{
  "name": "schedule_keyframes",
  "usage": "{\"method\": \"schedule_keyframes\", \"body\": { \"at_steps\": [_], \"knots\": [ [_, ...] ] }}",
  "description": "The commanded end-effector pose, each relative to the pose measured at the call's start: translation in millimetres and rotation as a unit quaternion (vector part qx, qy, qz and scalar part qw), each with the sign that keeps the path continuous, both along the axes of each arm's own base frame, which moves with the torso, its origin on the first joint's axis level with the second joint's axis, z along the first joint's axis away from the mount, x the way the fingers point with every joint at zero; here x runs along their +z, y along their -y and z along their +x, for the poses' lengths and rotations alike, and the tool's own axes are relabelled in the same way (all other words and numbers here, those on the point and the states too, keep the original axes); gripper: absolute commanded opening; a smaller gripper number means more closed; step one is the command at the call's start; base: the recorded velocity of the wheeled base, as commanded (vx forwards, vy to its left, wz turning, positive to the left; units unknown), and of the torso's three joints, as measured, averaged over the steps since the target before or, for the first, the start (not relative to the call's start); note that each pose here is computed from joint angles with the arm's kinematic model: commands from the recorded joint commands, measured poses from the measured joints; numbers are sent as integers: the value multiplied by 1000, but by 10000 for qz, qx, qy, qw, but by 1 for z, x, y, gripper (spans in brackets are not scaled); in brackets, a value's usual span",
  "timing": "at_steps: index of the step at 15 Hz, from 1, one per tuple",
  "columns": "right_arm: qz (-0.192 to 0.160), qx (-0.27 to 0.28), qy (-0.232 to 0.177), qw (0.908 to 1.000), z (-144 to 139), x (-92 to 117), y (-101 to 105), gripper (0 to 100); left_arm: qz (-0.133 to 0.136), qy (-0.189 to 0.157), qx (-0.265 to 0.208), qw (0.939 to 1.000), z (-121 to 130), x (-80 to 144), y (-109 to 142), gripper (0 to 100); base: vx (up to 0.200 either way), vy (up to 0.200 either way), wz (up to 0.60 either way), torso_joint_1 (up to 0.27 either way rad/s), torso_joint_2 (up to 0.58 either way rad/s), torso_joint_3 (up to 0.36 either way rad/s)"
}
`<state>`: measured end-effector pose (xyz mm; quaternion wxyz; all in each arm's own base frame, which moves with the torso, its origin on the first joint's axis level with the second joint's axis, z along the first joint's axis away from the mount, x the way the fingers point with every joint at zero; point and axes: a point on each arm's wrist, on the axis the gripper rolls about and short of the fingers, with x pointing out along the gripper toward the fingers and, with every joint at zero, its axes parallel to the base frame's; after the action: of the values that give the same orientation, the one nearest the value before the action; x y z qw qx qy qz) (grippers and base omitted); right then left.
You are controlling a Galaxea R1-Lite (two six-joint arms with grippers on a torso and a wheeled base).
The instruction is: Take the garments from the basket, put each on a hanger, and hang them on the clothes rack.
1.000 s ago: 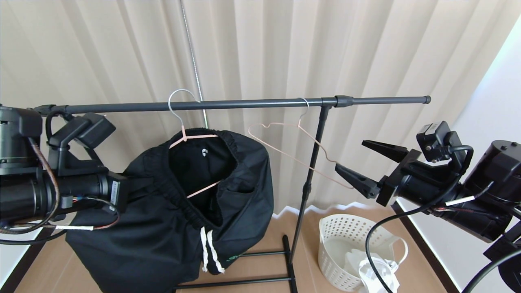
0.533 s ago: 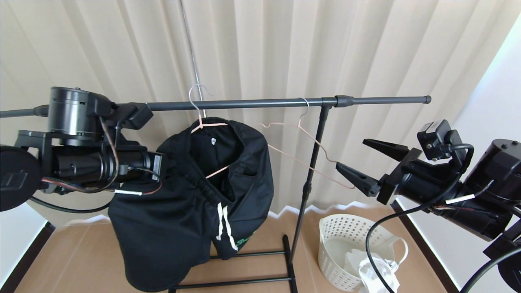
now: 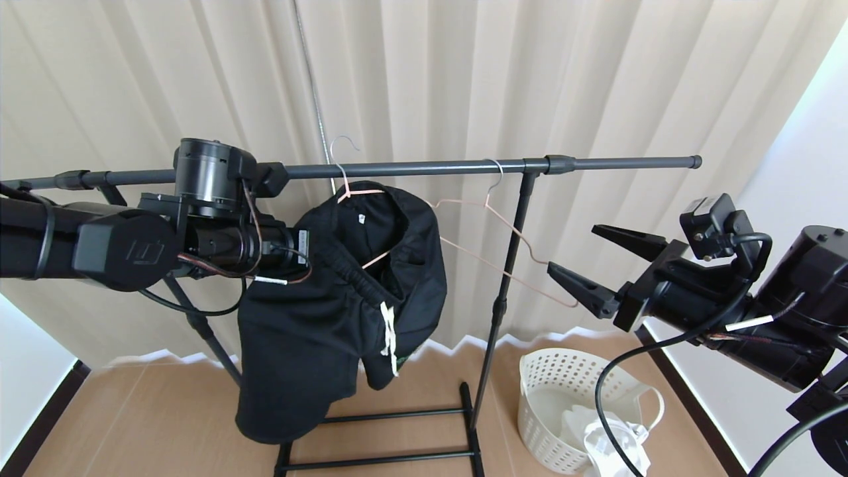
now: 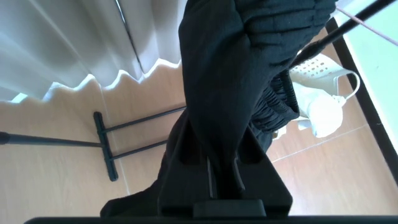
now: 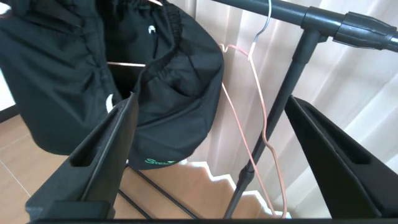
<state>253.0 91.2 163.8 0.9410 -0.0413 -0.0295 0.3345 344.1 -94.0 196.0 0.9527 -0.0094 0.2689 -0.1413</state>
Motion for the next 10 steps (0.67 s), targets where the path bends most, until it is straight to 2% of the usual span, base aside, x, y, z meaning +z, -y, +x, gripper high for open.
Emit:
{"method": "schedule_keyframes", "body": {
  "at_steps": [1, 10],
  "knots": [
    [4, 7, 0, 10000, 0, 0, 0, 100, -17, -133, 31, 9999, 14, -12, 4, 0, 0, 0, 0, 0, 0, 0],
    [-4, -1, -2, 10000, 0, 0, 0, 100, 31, -295, 66, 9995, 22, -26, 6, 0, 0, 0, 0, 0, 0, 0]
  ]
}}
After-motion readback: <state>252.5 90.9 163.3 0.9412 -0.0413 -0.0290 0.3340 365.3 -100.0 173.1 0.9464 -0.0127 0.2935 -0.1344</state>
